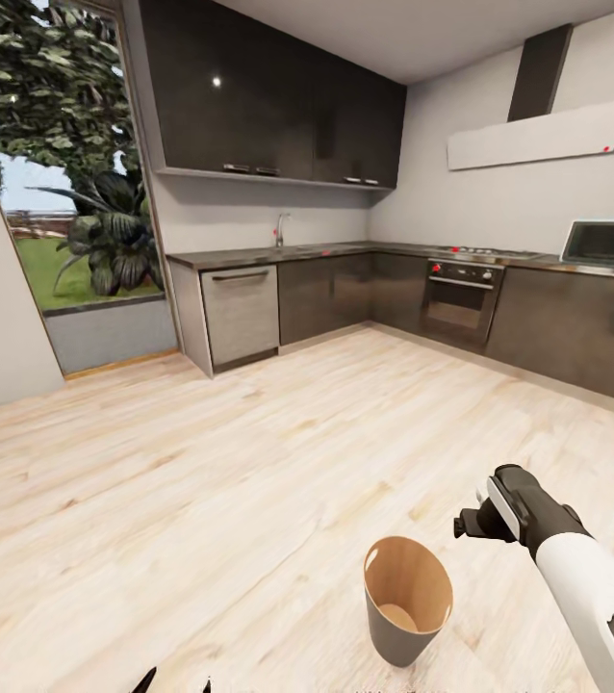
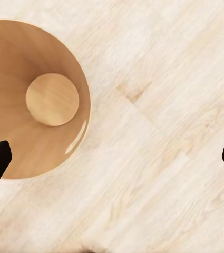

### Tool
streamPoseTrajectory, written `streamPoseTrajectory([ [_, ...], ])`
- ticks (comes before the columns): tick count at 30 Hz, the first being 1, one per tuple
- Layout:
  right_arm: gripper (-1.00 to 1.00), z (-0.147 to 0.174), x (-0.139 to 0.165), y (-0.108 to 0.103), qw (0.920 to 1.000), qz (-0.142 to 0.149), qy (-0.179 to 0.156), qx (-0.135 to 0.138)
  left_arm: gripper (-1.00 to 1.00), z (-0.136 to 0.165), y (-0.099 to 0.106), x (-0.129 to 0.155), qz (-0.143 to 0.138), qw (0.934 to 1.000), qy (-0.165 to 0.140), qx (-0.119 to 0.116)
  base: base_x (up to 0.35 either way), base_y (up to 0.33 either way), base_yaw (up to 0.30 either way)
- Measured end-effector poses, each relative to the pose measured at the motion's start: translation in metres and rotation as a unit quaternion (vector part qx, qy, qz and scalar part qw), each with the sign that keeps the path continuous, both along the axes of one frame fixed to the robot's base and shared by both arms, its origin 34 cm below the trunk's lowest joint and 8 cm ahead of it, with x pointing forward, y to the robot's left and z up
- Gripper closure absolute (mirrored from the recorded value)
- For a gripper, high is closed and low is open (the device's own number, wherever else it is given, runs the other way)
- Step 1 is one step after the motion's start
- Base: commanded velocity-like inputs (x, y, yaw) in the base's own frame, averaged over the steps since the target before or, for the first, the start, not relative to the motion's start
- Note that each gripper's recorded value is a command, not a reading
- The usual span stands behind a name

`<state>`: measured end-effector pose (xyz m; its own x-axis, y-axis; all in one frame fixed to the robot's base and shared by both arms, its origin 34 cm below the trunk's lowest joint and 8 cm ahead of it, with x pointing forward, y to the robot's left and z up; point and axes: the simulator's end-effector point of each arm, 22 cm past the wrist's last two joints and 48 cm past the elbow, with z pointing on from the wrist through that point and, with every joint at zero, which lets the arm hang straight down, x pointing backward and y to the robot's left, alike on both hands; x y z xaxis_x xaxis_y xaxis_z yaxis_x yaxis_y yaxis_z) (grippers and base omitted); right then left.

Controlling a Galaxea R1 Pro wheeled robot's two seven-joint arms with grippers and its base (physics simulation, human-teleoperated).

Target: Put the three can of soda from the living room inside the tash can in the kitchen.

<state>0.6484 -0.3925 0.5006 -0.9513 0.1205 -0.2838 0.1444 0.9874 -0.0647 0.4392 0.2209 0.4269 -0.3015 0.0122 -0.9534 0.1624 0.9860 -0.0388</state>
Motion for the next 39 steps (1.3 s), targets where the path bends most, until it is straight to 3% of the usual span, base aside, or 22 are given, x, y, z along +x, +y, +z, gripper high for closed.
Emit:
streamPoseTrajectory([
  [3,-1.0,-0.007,-0.002,0.0,1.0,0.0,0.0,0.0,-1.0,0.008,0.001,0.014,0.001,0.9998,-0.019,0.0,0.0,0.0,0.0],
  [7,-1.0,-0.016,-0.004,0.002,1.0,0.001,0.0,0.001,-1.0,0.037,0.001,0.061,0.002,0.9984,-0.056,0.0,0.0,0.0,0.0],
  [8,-1.0,-0.018,-0.004,0.002,1.0,0.001,0.0,0.001,-1.0,0.048,0.001,0.083,0.003,0.9981,-0.061,0.0,0.0,0.0,0.0],
  [18,-1.0,-0.041,-0.01,0.003,1.0,0.002,0.001,0.001,-1.0,0.071,0.002,0.162,0.005,0.9986,-0.053,-0.002,0.0,0.0,0.0],
  [29,-1.0,-0.066,-0.017,0.004,1.0,0.002,0.001,0.001,-1.0,0.021,0.003,0.173,0.011,0.9996,0.026,-0.004,0.0,0.0,0.0],
  [39,-1.0,-0.079,-0.02,0.005,0.9999,0.007,0.01,-0.003,-1.0,-0.014,0.003,0.165,0.011,0.9976,0.068,-0.004,0.0,0.0,0.0],
])
